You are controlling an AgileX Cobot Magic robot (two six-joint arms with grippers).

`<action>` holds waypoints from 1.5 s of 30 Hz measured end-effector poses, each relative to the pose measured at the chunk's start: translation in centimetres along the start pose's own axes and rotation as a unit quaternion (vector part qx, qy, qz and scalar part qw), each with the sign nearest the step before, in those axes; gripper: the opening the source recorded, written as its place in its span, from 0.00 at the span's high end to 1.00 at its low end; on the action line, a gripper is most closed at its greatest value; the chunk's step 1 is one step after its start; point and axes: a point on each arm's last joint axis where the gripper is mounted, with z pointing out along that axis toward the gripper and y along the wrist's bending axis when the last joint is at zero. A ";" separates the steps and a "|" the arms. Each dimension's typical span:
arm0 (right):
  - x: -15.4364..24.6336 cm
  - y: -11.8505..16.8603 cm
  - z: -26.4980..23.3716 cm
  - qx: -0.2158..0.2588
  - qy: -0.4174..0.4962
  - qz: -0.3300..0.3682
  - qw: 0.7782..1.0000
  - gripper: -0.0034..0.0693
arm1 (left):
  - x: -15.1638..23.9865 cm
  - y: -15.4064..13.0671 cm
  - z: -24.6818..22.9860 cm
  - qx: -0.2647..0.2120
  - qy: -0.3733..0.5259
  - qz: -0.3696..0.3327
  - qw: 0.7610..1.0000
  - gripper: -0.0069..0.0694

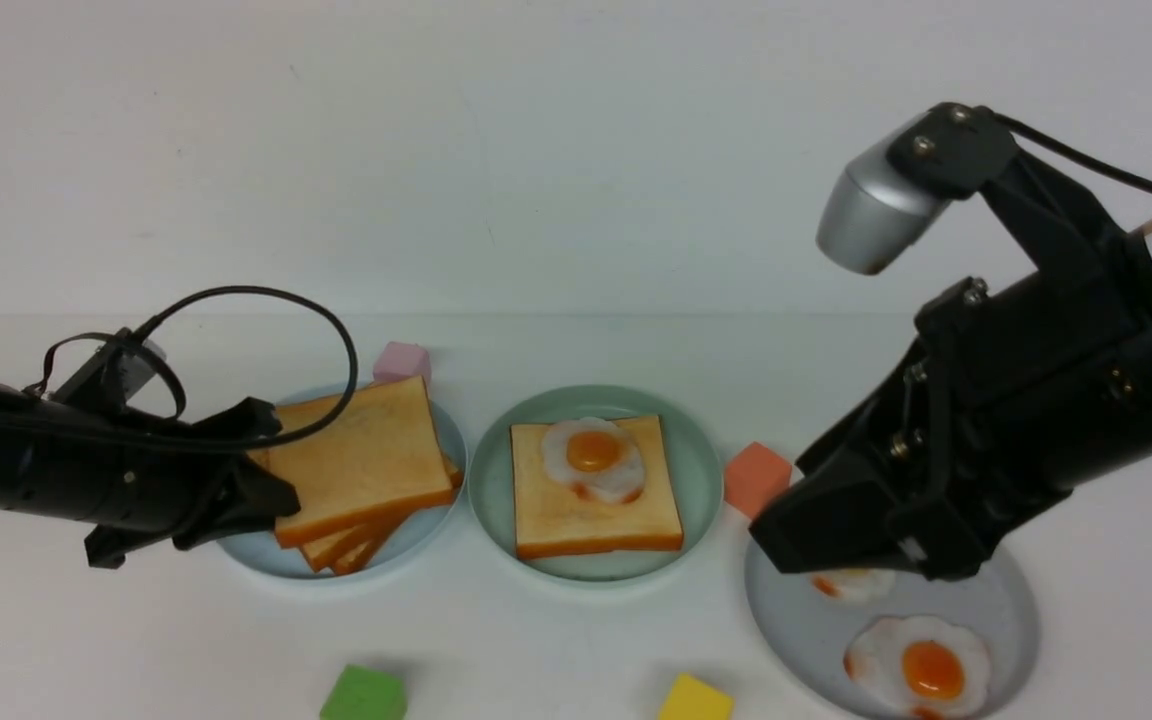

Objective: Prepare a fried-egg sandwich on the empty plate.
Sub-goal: Use the left arm to grab a slice of bread, then use the left arm to place a slice of bread on the fried egg in the middle

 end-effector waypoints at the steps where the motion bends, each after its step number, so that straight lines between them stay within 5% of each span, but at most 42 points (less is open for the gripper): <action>1: 0.0 0.0 0.0 -0.001 0.002 0.000 1.000 0.34 | -0.1 -0.3 -0.4 0.002 -0.004 0.008 1.000 0.83; 11: 0.5 0.7 0.0 -0.035 0.027 0.008 0.999 0.34 | 0.6 -4.7 -5.2 0.063 -0.036 0.118 0.990 0.83; 19: 0.5 -0.4 -0.8 0.048 0.011 0.104 0.993 0.37 | 4.5 -10.3 -3.2 0.103 0.012 0.213 0.972 0.83; 22: 1.0 -0.5 -2.0 0.095 0.008 0.122 0.988 0.49 | 4.7 -12.3 -2.3 0.114 0.013 0.225 0.968 0.83; 25: 1.4 -0.2 -3.4 0.127 -0.004 0.136 0.982 0.73 | 4.3 -13.7 -1.1 0.122 0.016 0.222 0.967 0.83; 27: 1.9 0.0 -4.3 0.144 -0.014 0.149 0.978 0.92 | 3.9 -14.0 0.1 0.121 0.025 0.210 0.970 0.83; 29: 2.6 0.3 -4.8 0.155 -0.021 0.155 0.975 0.96 | 3.6 -13.8 1.2 0.116 0.032 0.196 0.973 0.83; 45: 4.5 0.2 -4.1 0.163 0.001 0.168 0.972 0.97 | 3.4 -11.6 6.1 0.086 0.043 0.114 0.989 0.84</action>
